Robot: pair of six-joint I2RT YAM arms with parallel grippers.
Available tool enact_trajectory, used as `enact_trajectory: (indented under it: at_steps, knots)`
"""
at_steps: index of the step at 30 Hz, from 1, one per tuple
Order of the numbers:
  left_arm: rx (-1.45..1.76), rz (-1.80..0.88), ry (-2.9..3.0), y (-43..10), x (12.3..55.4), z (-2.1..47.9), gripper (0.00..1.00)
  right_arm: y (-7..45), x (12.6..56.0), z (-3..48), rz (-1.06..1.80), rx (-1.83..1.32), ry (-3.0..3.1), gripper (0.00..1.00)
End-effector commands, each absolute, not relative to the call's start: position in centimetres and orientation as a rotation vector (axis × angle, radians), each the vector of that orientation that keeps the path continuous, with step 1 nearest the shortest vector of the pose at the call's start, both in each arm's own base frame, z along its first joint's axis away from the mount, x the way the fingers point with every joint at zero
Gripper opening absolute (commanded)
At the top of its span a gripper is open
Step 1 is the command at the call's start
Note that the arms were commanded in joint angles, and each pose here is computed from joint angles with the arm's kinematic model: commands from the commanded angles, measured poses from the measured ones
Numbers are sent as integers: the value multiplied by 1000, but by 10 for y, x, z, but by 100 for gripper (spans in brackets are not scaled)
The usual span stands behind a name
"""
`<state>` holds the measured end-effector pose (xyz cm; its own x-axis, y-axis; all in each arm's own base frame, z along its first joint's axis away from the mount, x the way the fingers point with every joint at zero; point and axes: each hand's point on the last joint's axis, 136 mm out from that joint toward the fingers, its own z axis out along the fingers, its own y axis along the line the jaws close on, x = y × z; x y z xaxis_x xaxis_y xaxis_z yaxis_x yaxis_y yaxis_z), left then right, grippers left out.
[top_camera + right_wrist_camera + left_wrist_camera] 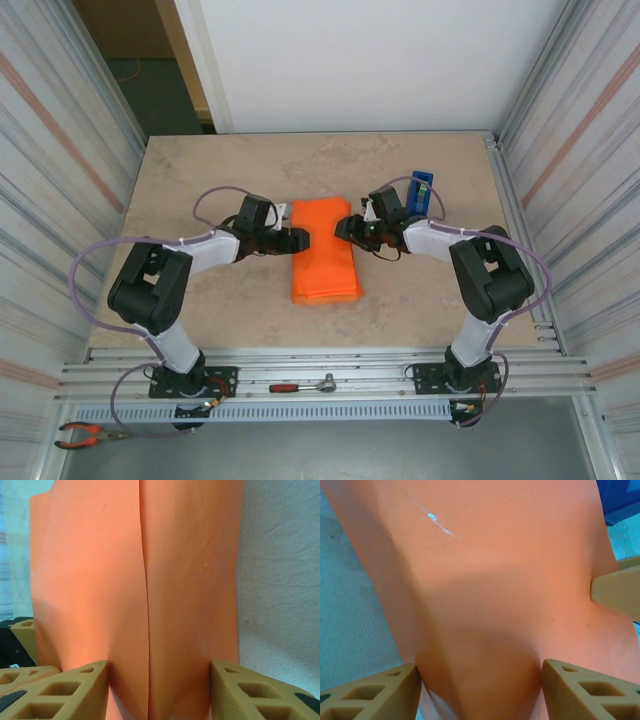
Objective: Wrap the gift box in paper
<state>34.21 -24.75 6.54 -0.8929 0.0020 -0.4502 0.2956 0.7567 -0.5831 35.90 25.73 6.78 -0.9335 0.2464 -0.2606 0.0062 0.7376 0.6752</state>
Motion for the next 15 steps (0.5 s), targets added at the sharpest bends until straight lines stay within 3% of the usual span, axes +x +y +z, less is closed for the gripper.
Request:
enact_trajectory:
  at_steps: [1, 5, 15]
  knots:
    - [303, -832, 2702, -240, 307, 20, 62, 250, 351, 78, 1009, 211, 2670, 63]
    - [303, -821, 2713, -238, 305, 16, 61, 226, 369, 108, 1006, 243, 2606, 75]
    - [308, -822, 2716, -239, 305, 16, 60, 108, 417, 160, 1006, 513, 2395, 75]
